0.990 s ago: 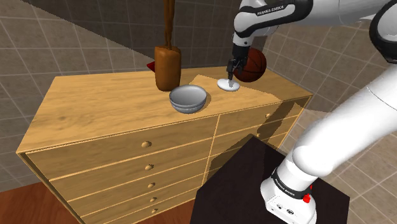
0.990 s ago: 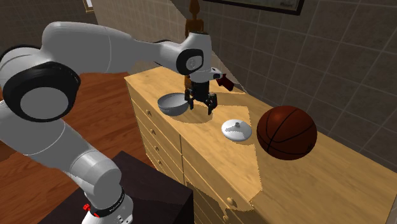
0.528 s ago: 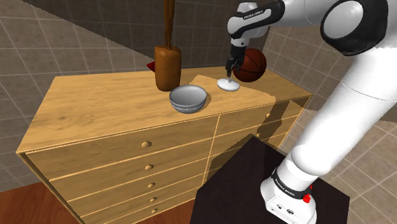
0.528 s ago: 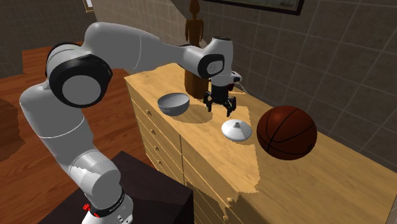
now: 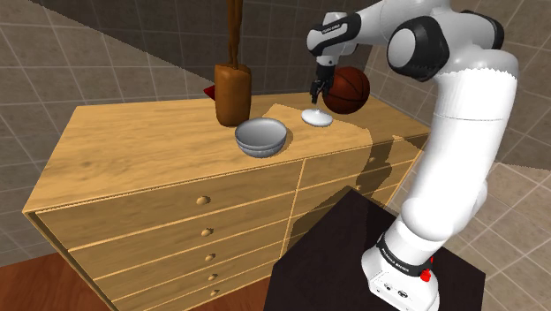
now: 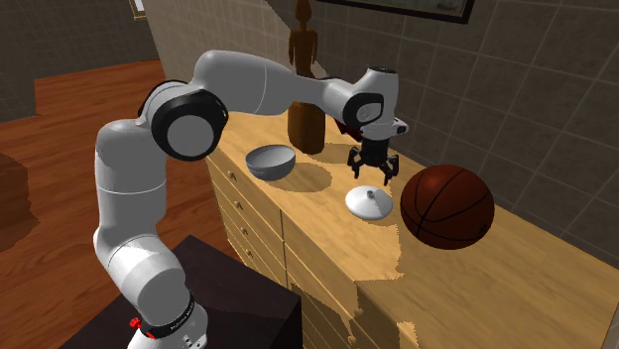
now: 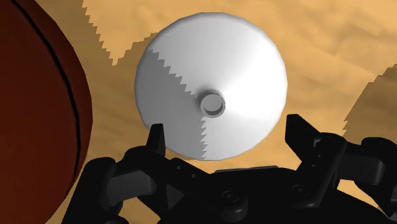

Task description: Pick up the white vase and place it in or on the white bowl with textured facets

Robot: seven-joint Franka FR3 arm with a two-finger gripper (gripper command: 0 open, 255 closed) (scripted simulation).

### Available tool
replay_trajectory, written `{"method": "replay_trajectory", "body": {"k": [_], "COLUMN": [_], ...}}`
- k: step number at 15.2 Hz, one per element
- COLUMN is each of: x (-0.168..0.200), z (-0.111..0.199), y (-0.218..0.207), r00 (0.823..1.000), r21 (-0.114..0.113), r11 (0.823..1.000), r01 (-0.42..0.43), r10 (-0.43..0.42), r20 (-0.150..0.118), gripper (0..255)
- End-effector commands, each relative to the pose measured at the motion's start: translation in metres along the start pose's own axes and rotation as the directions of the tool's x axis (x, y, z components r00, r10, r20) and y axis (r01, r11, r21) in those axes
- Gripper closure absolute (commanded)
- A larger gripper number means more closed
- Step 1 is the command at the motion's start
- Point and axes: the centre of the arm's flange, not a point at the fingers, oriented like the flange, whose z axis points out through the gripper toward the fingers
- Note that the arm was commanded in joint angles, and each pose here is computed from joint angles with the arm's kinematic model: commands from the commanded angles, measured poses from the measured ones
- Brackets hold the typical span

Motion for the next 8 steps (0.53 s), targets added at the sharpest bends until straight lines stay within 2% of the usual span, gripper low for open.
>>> {"method": "replay_trajectory", "body": {"k": [1, 8], "x": [0.003, 0.003], "z": [0.010, 0.039], "y": [0.004, 0.004], "r00": [1.000, 1.000], "r21": [-0.001, -0.001], "r11": [1.000, 1.000], "r01": [0.002, 0.002], "r10": [-0.002, -0.002], "r20": [-0.001, -0.001], "gripper": [0, 0]}}
